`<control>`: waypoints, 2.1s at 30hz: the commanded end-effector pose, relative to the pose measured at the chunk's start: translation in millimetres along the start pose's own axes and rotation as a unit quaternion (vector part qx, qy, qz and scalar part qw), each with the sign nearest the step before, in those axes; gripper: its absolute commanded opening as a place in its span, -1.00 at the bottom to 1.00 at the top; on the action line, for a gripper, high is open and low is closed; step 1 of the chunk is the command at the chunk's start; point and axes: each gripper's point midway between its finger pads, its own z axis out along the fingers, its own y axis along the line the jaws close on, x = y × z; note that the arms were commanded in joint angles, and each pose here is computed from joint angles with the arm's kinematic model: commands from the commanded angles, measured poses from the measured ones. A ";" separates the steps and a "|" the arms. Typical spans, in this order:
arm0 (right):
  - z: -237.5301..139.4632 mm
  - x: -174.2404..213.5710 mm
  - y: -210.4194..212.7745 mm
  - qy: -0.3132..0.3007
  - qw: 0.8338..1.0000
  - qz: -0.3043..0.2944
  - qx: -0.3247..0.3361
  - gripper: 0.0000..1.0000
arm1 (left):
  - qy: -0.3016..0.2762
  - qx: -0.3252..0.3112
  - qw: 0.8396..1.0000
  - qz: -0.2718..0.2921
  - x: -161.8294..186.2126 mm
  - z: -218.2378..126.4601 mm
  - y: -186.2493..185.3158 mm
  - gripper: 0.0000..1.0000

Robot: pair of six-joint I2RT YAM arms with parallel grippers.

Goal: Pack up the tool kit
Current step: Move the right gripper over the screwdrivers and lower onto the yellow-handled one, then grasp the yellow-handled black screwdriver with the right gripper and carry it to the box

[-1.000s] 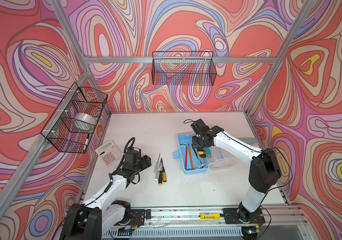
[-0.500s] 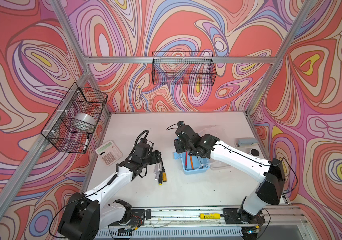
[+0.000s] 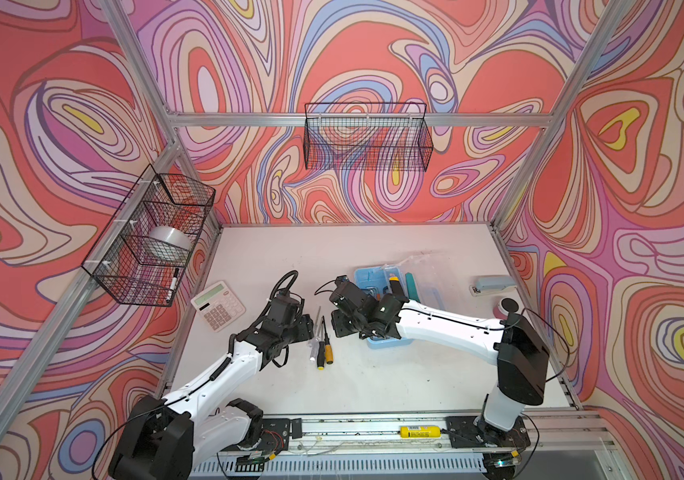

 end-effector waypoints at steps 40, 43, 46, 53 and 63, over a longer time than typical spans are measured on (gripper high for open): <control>80.4 73.3 6.1 0.165 0.985 -0.045 0.003 -0.15 | 0.015 0.017 0.998 -0.059 14.9 18.2 5.6 0.39; 83.1 75.8 -1.3 0.170 0.984 -0.048 0.028 -0.17 | 0.017 0.017 0.998 -0.058 16.0 18.9 5.9 0.38; 84.8 74.0 -6.8 0.167 0.983 -0.051 0.049 -0.18 | 0.015 0.013 0.998 -0.058 15.2 19.5 7.2 0.38; 89.1 74.5 -10.3 0.165 0.982 -0.052 0.077 -0.20 | 0.012 0.014 0.998 -0.058 13.3 19.5 6.1 0.38; 91.4 74.9 -12.8 0.162 0.982 -0.052 0.082 -0.30 | 0.017 0.015 0.998 -0.059 14.0 23.4 5.0 0.38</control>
